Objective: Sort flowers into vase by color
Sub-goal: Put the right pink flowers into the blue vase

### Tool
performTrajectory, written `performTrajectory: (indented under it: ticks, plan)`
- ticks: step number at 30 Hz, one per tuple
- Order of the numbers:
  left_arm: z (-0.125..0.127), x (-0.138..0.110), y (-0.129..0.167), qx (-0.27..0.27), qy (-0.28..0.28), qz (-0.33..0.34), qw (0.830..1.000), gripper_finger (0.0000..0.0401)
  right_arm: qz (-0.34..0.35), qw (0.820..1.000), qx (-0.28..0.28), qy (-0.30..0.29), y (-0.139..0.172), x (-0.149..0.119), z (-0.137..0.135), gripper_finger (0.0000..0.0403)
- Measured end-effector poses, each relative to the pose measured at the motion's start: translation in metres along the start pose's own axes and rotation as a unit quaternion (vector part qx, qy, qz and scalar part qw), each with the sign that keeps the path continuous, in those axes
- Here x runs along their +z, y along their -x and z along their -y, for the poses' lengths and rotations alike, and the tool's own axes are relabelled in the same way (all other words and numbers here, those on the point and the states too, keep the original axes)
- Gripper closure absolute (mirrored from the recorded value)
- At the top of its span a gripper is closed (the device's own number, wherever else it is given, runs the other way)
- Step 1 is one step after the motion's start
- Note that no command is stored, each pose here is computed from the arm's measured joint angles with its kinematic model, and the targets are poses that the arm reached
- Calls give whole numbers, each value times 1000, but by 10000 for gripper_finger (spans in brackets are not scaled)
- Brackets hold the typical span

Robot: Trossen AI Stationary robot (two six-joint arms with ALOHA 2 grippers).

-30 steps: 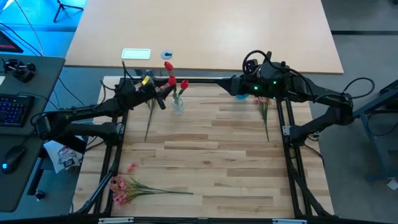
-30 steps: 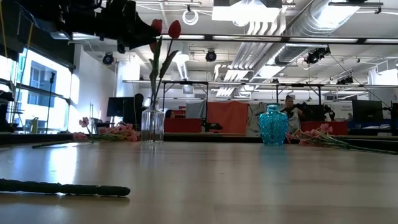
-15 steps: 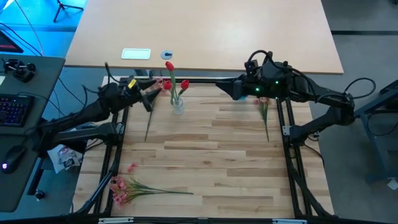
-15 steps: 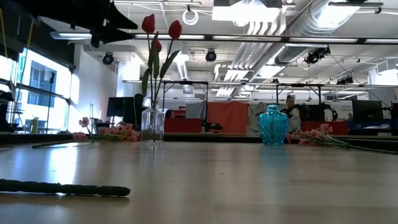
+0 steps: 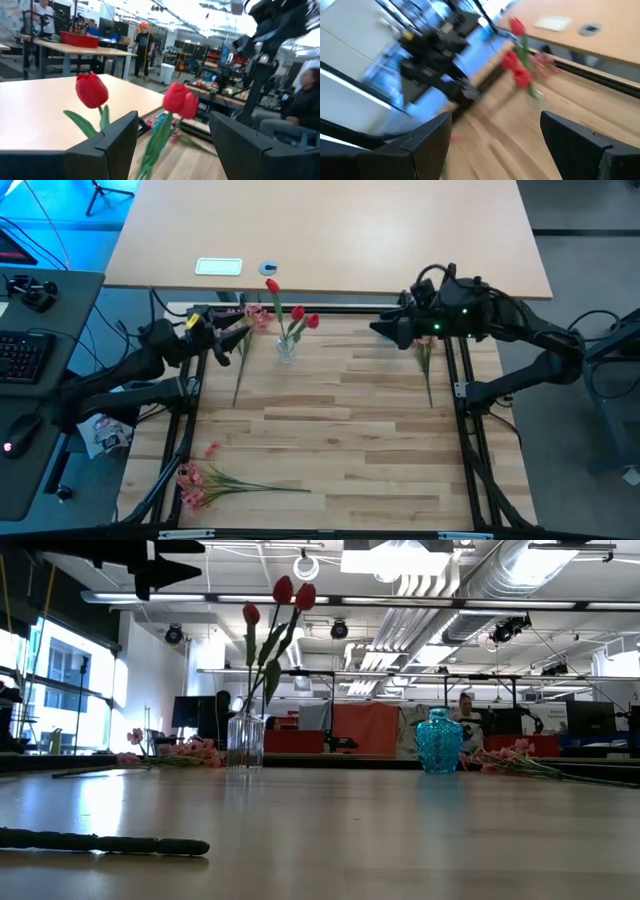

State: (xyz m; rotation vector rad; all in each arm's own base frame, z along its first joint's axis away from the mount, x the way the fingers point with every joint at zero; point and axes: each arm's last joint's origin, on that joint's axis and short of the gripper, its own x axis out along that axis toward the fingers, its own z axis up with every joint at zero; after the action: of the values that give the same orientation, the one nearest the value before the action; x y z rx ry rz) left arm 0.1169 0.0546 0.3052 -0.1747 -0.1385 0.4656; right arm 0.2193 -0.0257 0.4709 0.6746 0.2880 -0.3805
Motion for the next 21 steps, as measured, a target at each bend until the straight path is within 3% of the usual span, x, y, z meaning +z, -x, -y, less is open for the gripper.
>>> performTrajectory:
  ticks: [3,6,9,15,21]
  plan:
    - [4,0,1,-8,15,0,1000,170,-39,998,-54,10,-2,-12,5,102]
    - [9,-3,-1,-10,22,-7,1000,170,-94,981,-167,-11,-14,-36,18,102]
    - [14,-6,-4,-8,23,-16,1000,170,-177,944,-278,-26,-33,-71,44,102]
    - [22,-12,-9,-8,22,-32,999,170,-317,865,-385,-52,-63,-149,116,102]
    - [29,-12,-11,-6,26,-18,999,170,-313,810,-481,-116,-65,-178,191,102]
